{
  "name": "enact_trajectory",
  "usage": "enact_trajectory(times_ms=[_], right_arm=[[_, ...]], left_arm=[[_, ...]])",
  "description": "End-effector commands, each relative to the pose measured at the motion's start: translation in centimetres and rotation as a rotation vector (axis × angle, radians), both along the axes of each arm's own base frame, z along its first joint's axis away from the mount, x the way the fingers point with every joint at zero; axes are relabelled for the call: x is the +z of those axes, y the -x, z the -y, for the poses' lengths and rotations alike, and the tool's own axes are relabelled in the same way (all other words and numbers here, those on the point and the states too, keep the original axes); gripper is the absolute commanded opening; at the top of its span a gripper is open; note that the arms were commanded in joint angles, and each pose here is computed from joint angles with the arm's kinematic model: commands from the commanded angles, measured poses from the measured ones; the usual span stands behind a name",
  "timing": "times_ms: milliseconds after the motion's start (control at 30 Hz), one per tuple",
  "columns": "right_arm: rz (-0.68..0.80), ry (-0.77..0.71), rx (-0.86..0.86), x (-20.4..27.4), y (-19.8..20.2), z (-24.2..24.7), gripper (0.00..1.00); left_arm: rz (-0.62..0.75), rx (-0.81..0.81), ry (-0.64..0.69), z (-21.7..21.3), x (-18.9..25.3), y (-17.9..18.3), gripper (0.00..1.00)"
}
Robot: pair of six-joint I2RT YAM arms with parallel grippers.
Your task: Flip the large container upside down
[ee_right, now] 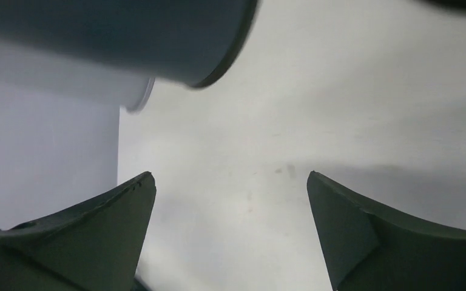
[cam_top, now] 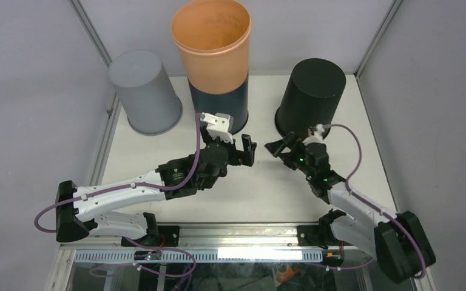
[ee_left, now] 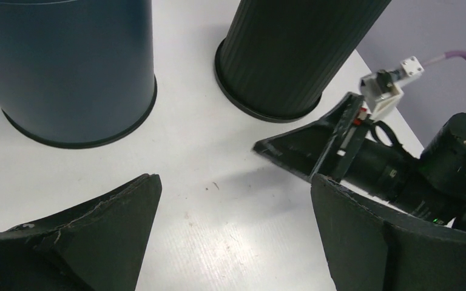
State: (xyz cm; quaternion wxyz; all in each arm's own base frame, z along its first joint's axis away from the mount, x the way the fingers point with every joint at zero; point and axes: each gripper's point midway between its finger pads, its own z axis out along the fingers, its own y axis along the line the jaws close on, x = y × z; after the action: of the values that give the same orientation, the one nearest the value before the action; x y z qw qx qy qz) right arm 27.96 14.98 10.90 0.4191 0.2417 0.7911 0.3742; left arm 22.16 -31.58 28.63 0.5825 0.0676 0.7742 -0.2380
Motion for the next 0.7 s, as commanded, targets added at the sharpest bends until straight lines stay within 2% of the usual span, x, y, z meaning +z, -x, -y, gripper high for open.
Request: enact_trajectory(times_ms=[0,133,200,300,467,667], right_arm=[[0.239,0.122,0.136,6.0,-2.3,-6.5,0.99],[0.216,0.249,0.105,5.1,-7.0,-7.9,0.99],[0.127,0.301,0.071,3.2,-9.5,-7.0,0.99],[0.031,0.32,0.021,1.9,-12.1,-4.7,0.99],[0.055,0.33,-0.075,1.6,-15.4,-0.5,0.99],[0.018,0.347,-0.116,1.7,-22.3,3.7,0.99]], left_arm=[[0.018,0.062,0.103,-1.6,2.1,-0.4,0.99],[0.012,0.083,0.114,-2.4,2.1,-0.3,0.99],[0.01,0.088,0.121,-2.9,2.4,-0.2,0.99],[0.006,0.102,0.133,-3.6,2.6,-0.1,0.99],[0.004,0.127,0.132,-4.4,2.4,-0.1,0.99],[0.01,0.131,0.112,-3.9,2.5,-0.4,0.99]])
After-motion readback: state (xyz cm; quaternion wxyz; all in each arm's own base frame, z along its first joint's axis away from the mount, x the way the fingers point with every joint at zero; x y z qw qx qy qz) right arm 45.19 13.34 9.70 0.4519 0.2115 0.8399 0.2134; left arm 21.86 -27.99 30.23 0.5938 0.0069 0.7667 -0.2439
